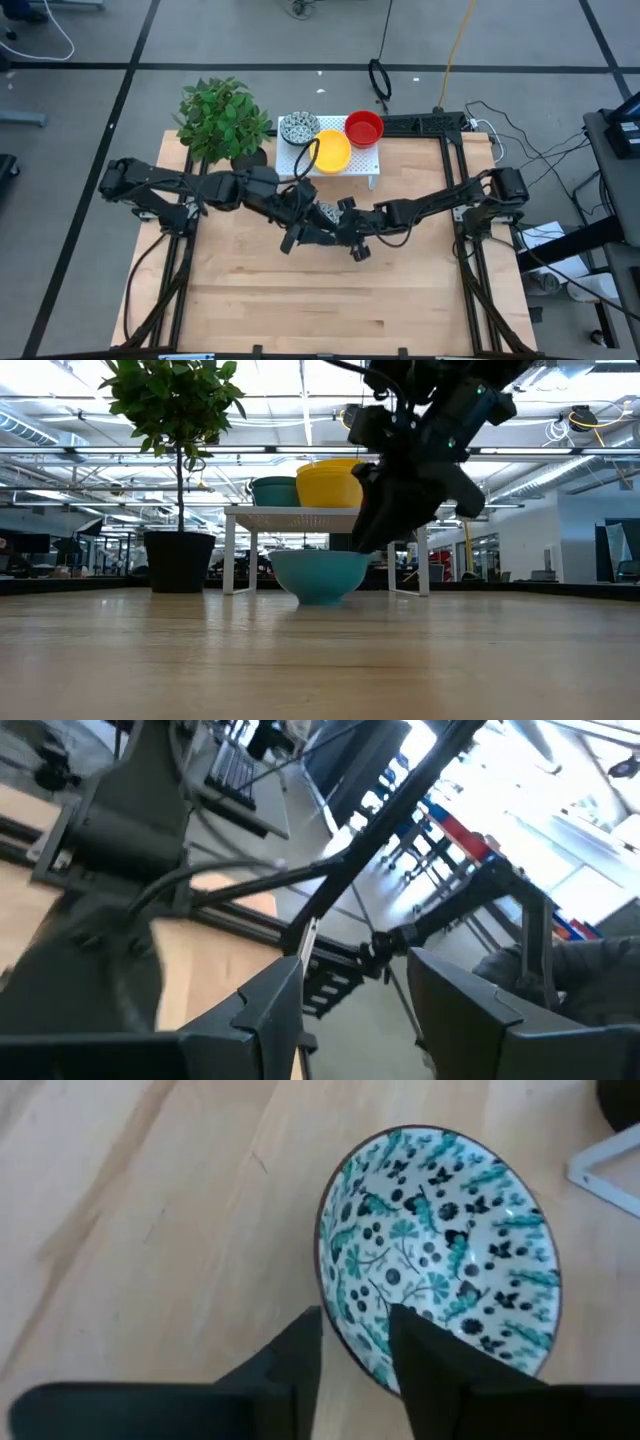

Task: Pick & Place Mini bowls
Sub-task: Stack the white patterned bowl on top of the white patterned bowl on the shelf

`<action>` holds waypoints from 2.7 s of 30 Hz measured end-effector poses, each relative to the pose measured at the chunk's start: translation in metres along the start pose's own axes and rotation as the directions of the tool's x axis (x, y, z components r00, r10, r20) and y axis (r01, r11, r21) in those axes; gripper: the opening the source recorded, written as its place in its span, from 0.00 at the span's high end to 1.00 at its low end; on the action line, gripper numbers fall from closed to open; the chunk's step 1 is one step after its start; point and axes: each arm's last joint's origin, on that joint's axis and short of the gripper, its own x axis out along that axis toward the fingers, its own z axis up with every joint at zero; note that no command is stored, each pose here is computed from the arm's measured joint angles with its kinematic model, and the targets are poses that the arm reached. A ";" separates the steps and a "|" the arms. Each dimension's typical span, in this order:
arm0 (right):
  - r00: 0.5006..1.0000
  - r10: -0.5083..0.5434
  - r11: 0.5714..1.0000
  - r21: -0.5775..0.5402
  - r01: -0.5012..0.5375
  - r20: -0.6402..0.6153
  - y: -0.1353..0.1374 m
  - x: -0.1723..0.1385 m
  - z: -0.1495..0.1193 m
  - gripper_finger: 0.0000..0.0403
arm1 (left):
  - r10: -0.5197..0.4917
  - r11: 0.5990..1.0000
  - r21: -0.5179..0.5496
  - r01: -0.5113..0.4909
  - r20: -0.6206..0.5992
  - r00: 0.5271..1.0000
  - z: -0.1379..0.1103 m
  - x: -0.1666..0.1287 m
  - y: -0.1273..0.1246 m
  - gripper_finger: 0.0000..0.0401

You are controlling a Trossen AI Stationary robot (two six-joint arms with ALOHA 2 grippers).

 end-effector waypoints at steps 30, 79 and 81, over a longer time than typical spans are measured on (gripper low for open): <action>0.933 -0.142 0.794 0.601 -0.092 0.331 -0.020 -0.239 -0.032 0.63 | 0.640 0.698 0.686 -0.206 -0.470 0.608 -0.074 -0.006 0.053 0.54; 0.964 0.024 0.818 0.549 -0.172 0.265 0.001 -0.259 -0.076 0.68 | 0.800 0.534 0.838 -0.118 -0.454 0.393 -0.121 0.076 0.070 0.95; 0.967 0.028 0.822 0.544 -0.167 0.255 0.002 -0.256 -0.077 0.68 | 0.802 0.523 0.841 -0.138 -0.431 0.413 -0.104 0.079 0.060 0.96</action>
